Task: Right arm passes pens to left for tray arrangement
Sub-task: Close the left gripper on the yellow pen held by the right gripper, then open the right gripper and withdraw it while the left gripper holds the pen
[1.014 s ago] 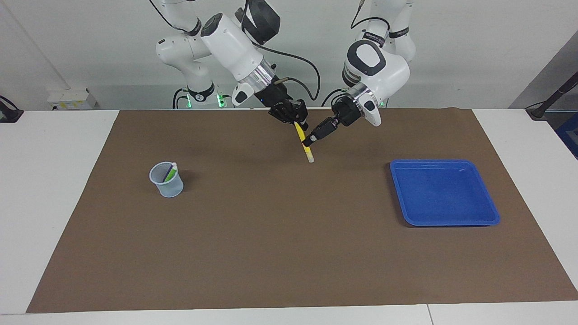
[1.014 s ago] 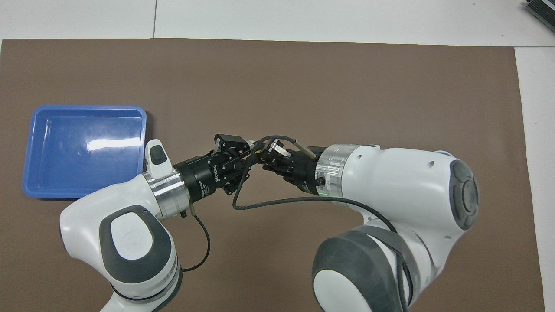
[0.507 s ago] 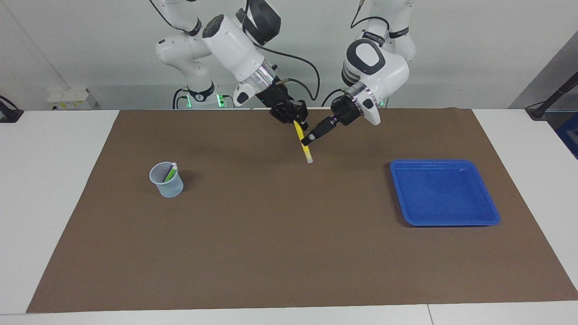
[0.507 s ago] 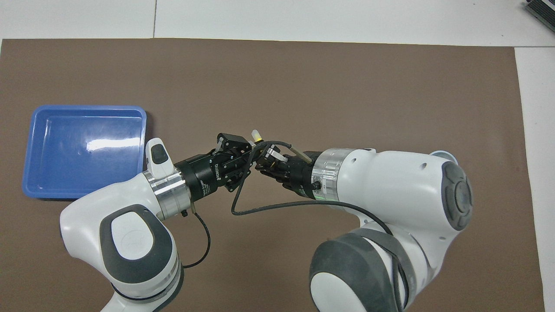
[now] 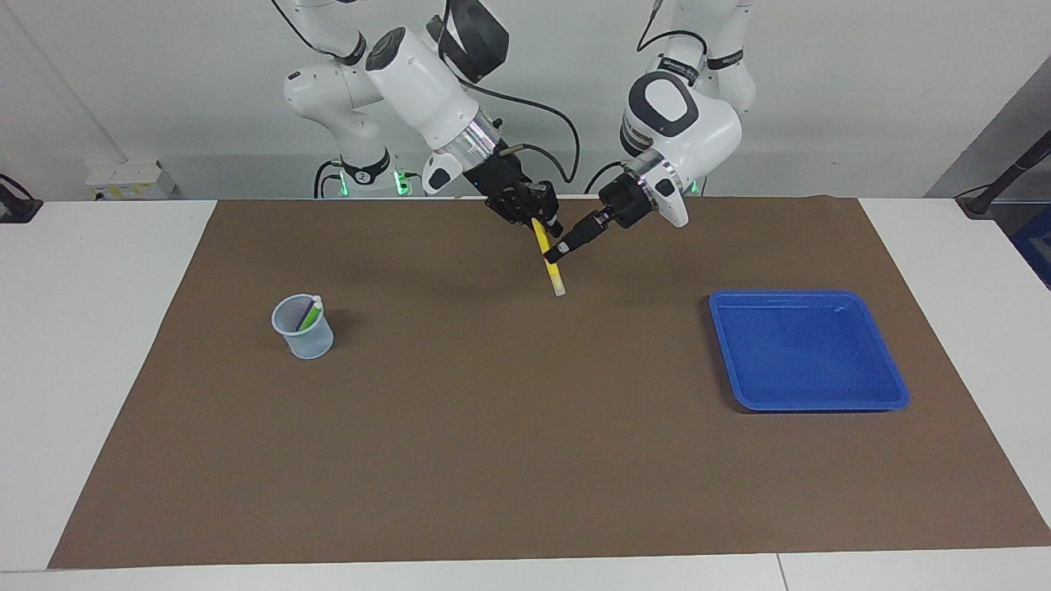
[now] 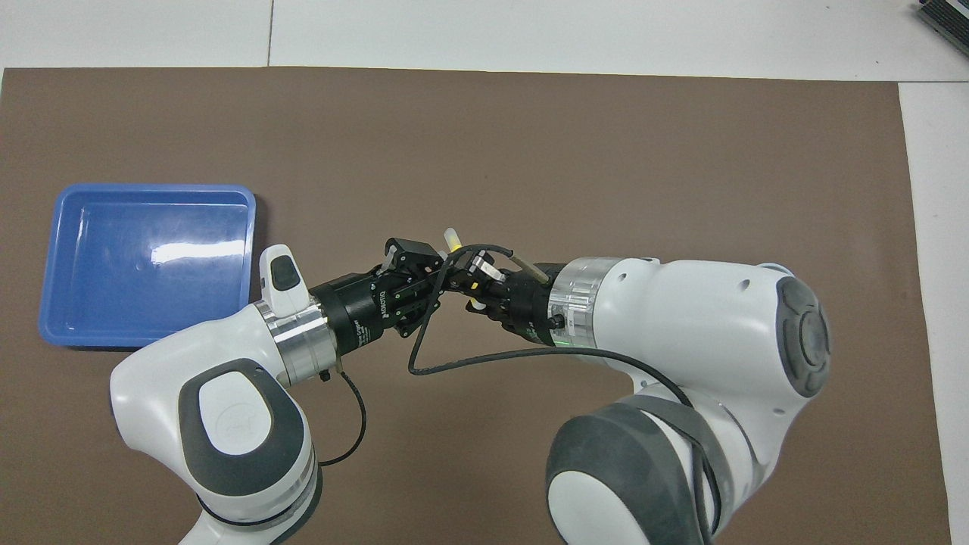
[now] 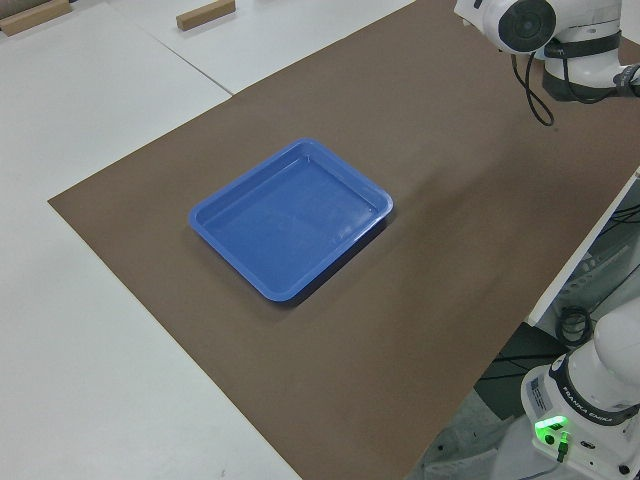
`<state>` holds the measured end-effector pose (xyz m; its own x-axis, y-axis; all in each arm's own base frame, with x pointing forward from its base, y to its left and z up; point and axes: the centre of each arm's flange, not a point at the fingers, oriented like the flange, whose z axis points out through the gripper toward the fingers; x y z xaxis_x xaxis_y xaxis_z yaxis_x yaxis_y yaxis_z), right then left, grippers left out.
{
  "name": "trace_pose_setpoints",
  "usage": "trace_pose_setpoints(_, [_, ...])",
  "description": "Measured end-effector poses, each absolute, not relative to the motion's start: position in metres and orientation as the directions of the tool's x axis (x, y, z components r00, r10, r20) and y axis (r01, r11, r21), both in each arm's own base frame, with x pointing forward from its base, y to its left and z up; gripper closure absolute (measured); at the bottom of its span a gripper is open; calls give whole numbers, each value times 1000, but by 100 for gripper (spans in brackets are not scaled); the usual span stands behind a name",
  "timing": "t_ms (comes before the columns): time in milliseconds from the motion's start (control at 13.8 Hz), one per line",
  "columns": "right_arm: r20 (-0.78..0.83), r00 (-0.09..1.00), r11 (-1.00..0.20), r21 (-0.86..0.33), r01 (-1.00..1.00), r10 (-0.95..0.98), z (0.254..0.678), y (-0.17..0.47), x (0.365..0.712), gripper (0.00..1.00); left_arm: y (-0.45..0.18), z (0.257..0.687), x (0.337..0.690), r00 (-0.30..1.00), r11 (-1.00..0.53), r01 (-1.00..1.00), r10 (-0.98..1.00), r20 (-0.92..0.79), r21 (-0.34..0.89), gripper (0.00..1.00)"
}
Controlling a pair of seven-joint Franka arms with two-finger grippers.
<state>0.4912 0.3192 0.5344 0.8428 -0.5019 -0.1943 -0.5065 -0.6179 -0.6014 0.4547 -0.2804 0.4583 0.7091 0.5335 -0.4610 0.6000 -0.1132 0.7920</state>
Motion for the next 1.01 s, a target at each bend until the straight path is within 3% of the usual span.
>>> trace_pose_setpoints(362, [-189,862,-653,-582,-485,-471,536,314,491,1,-279,456,455,760,-191,559,505,-408,807,81])
trace_pose_setpoints(724, [-77,970,-873,-423,-241,-230,523,257,500,0,-265,456,466,839,-340,480,447,-310,809,81])
trace_pose_setpoints(1014, [-17,1000,-968,-249,-28,-24,514,198,509,0,-242,452,475,909,-515,388,351,-224,765,81])
